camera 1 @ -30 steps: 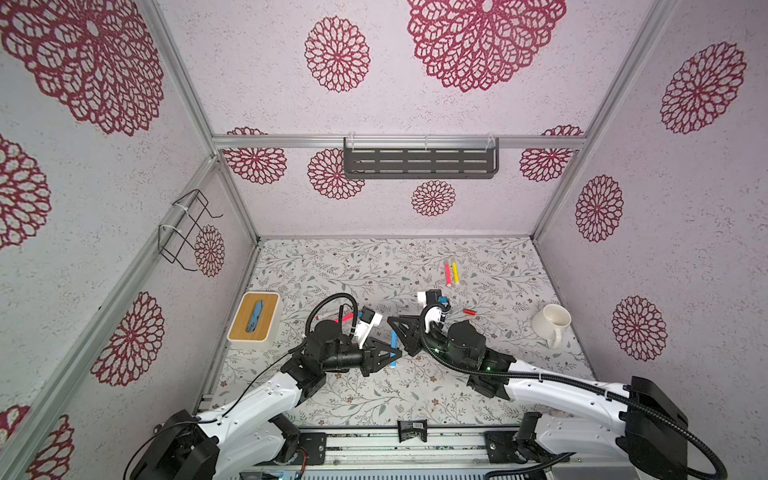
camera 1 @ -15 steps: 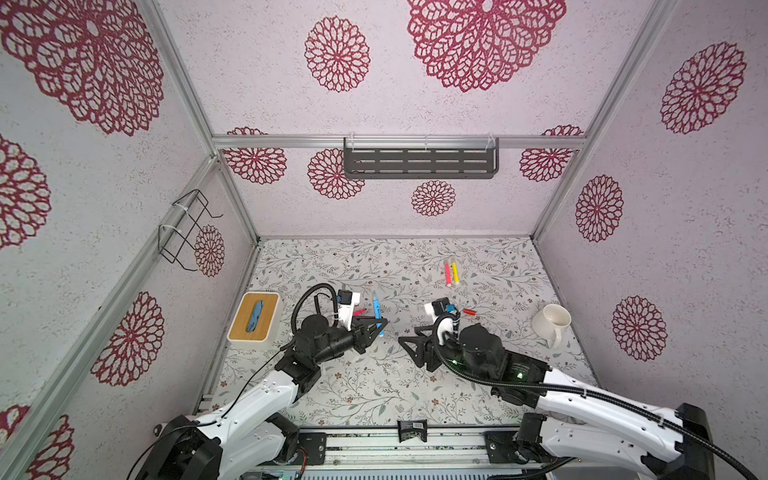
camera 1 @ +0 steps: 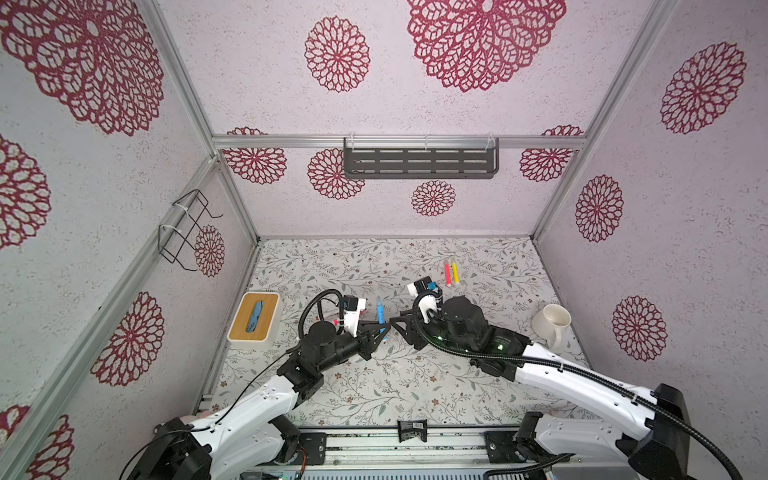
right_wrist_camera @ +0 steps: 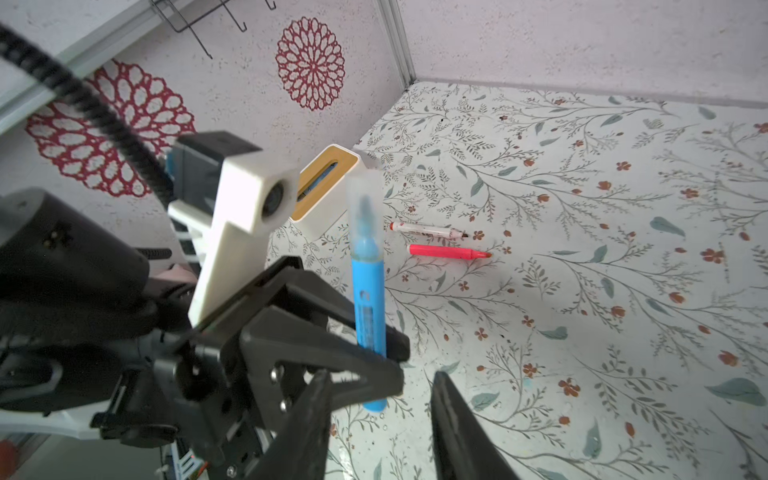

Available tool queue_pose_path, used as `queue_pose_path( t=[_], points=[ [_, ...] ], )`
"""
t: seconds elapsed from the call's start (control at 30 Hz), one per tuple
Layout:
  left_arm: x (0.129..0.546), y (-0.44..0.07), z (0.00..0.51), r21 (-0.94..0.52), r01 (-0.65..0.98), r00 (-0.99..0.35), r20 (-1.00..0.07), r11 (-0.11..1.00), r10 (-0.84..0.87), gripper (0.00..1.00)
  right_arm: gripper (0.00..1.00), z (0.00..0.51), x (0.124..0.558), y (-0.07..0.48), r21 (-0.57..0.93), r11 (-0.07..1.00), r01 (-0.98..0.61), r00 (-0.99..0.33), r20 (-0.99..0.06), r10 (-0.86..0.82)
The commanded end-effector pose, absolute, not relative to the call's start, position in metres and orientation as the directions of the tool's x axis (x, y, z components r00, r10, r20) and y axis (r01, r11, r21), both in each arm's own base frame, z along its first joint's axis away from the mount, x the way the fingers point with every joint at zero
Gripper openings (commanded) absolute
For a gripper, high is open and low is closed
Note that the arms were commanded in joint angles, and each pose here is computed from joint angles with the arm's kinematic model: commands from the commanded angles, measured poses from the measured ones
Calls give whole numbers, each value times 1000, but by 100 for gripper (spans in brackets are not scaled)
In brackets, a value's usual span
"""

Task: Insert the pens into the pen caps
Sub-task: 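Grasp the capped blue marker with the right gripper and open the left gripper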

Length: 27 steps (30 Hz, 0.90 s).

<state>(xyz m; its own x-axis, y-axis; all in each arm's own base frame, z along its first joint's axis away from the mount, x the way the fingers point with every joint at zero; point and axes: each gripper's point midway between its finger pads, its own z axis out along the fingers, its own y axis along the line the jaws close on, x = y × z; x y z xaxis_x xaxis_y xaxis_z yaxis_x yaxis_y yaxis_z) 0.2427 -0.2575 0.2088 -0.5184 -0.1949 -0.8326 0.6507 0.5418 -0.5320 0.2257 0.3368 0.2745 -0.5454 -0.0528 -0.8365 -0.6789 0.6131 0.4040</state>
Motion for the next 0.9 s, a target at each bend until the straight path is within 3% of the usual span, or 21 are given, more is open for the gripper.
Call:
queue_pose_path(
  t=[0.0, 0.43, 0.8, 0.87],
  points=[
    [245, -261, 216, -503, 662, -489, -852, 556, -188, 0, 38, 294, 230, 349, 397, 563, -725, -516, -855, -61],
    [241, -259, 220, -496, 669, -477, -858, 553, -192, 0, 34, 271, 235, 375, 432, 527, -731, -565, -818, -113],
    [241, -262, 221, -499, 673, -479, -856, 546, -192, 0, 3, 265, 235, 375, 442, 528, -725, -574, -812, -109],
    [242, -262, 221, -501, 667, -483, -854, 552, -191, 6, 3, 268, 235, 372, 446, 530, -721, -570, -817, -88]
  ],
)
